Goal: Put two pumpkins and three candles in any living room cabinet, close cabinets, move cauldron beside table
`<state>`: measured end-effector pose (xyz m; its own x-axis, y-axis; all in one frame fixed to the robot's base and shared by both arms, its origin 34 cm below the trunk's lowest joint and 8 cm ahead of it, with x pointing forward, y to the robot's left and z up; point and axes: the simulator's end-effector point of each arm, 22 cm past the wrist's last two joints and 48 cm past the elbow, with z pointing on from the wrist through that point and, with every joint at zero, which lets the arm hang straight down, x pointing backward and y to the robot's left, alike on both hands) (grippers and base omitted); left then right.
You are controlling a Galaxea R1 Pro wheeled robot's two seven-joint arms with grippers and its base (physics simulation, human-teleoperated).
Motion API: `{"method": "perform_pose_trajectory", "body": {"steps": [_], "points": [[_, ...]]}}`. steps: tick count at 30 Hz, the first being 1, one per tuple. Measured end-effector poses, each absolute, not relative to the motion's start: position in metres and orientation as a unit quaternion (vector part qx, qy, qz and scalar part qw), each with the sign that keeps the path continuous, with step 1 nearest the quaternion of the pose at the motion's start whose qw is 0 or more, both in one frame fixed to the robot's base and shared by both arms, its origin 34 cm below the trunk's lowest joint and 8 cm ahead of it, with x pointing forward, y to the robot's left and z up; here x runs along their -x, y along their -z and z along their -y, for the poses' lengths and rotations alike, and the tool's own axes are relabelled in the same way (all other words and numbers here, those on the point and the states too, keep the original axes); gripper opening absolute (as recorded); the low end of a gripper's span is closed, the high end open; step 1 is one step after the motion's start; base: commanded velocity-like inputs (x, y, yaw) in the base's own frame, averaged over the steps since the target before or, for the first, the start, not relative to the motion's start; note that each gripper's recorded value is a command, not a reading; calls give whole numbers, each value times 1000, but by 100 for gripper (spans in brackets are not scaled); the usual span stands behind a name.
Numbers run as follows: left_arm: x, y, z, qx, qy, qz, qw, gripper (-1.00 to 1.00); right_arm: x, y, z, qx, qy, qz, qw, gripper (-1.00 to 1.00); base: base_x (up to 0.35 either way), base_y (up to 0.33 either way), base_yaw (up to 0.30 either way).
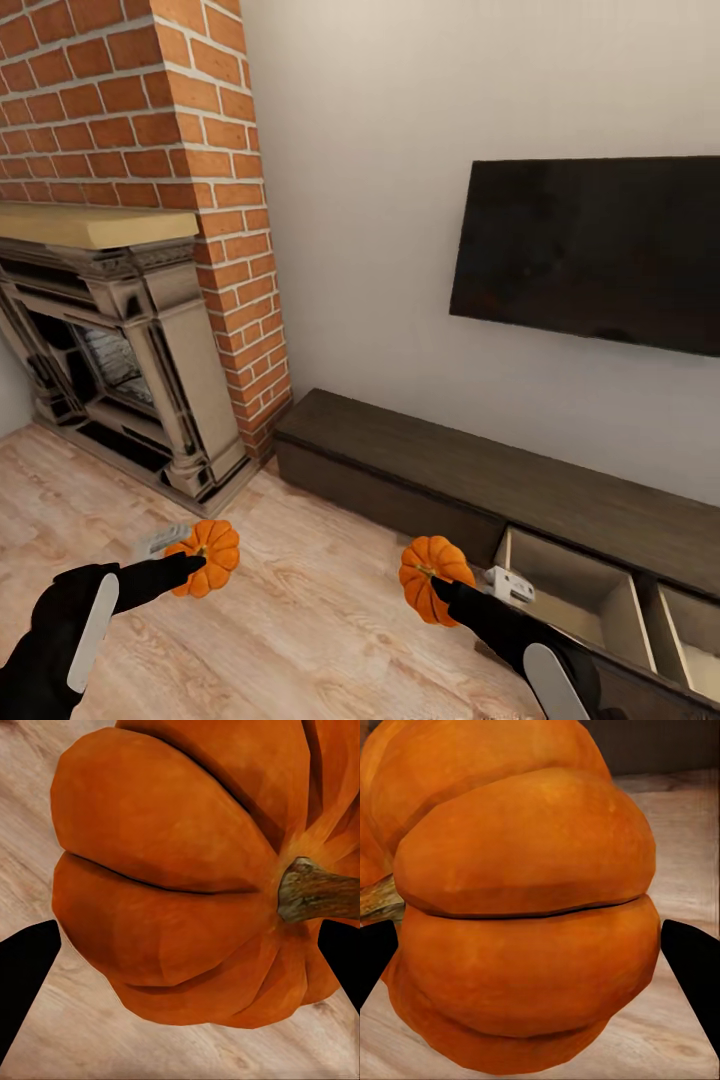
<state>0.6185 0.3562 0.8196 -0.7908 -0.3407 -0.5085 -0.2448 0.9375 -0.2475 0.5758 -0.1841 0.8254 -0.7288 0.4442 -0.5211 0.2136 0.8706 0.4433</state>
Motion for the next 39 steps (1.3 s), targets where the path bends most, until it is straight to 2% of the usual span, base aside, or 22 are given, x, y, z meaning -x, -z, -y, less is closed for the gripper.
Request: {"method": "perform_pose_trajectory", "body": {"steps": [14,30,39], "points": [[-620,-824,-357,155,84,-941,290,-100,-576,-828,185,-180,-179,-911,324,-100,-4,-177,-279],[-625,-836,-357,152,84,-936,305,-100,-577,-832,186,-180,-181,-910,328,-100,2,-15,-279],[-630,-847,-359,150,82,-932,319,-100,-578,-834,186,-180,-180,-909,331,-100,164,-202,-279]]}}
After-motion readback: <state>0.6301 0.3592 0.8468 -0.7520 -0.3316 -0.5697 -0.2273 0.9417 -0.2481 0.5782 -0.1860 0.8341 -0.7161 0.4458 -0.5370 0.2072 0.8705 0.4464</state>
